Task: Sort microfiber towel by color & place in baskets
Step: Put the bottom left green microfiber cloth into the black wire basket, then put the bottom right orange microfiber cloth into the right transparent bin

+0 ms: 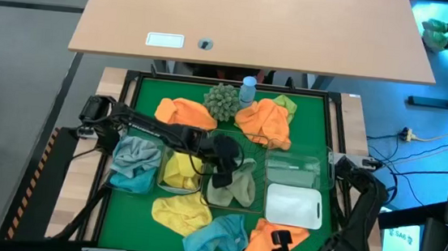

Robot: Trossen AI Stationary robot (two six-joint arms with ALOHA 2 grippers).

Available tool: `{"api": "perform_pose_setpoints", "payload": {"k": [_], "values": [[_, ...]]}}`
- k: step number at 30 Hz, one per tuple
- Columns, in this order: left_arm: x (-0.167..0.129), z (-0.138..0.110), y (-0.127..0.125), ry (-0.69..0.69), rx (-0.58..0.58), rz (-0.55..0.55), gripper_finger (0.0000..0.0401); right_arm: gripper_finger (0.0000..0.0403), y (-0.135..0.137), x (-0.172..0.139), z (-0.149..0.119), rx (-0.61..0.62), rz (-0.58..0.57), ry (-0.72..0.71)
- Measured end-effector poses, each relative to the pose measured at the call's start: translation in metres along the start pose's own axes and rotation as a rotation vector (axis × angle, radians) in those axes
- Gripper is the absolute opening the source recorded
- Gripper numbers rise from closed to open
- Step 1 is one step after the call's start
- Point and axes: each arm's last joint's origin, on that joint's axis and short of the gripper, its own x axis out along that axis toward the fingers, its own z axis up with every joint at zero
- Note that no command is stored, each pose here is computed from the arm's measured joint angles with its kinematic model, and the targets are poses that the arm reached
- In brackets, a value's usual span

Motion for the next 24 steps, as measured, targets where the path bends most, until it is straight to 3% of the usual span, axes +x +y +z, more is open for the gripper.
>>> {"api": "perform_pose_setpoints", "payload": {"k": [6, 17, 24], "values": [[0.000, 0.001, 0.003, 0.007, -0.007, -0.019, 0.0090, 0.0168, 0.002, 0.008, -0.004, -0.011, -0.025, 0.006], [-0.038, 0.021, 0.010, -0.058, -0.029, -0.125, 0.0094, 0.0168, -0.009, 0.064, -0.037, 0.056, -0.171, 0.170], [-0.065, 0.028, 0.002, -0.125, -0.018, -0.162, 0.0094, 0.0168, -0.012, 0.100, -0.056, 0.103, -0.167, 0.214]]}}
